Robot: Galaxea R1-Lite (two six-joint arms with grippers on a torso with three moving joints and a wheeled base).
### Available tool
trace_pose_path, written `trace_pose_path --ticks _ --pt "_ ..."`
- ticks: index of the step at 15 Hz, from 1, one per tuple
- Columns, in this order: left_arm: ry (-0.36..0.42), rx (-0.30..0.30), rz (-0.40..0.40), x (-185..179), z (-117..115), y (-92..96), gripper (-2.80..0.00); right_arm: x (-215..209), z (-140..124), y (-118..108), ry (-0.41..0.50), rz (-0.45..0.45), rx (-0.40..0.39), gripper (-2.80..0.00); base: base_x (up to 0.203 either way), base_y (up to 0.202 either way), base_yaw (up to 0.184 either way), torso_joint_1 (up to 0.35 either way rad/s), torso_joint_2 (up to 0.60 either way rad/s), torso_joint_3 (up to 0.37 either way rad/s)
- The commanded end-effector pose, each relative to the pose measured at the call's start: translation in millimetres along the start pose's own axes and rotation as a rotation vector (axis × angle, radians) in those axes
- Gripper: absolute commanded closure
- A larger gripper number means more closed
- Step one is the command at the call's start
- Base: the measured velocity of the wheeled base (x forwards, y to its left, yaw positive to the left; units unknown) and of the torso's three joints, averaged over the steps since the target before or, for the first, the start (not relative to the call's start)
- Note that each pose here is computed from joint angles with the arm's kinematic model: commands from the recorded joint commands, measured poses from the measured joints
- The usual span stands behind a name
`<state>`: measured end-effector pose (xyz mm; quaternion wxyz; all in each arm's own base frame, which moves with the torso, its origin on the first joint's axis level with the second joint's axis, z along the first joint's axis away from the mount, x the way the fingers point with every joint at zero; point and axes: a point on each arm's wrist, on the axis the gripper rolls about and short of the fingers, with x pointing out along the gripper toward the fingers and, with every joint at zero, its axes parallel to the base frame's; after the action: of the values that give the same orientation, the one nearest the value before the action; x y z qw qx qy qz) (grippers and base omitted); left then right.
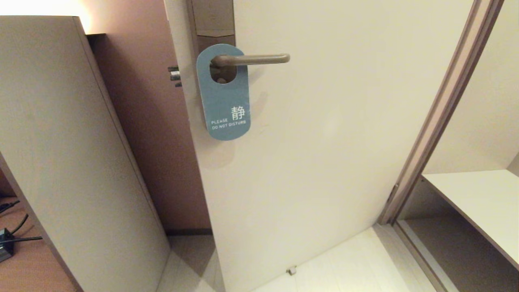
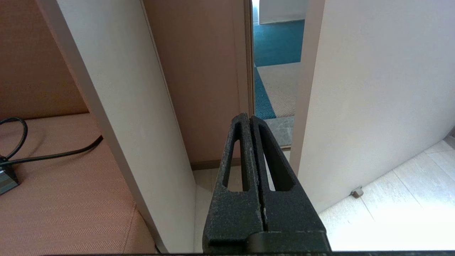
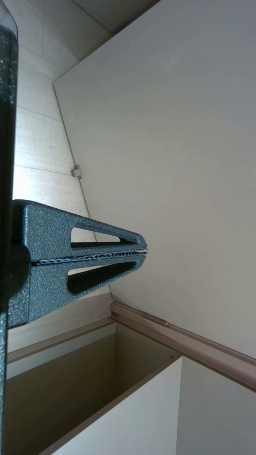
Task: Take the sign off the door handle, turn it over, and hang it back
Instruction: Take down the sign
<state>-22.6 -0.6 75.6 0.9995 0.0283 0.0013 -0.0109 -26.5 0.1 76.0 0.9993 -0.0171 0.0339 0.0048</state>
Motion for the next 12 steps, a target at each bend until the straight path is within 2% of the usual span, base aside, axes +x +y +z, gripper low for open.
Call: trace_pose_path --ticks 1,12 --pt "0.000 0.000 0.000 0.0 0.0 0.0 0.00 0.0 -0.2 0.0 0.001 0.000 -0.001 0.00 0.000 0.000 0.000 0.000 0.00 0.000" --pt "0.000 -0.001 0.001 0.0 0.0 0.0 0.00 0.0 -0.2 0.0 0.001 0.001 -0.001 0.00 0.000 0.000 0.000 0.000 0.00 0.000"
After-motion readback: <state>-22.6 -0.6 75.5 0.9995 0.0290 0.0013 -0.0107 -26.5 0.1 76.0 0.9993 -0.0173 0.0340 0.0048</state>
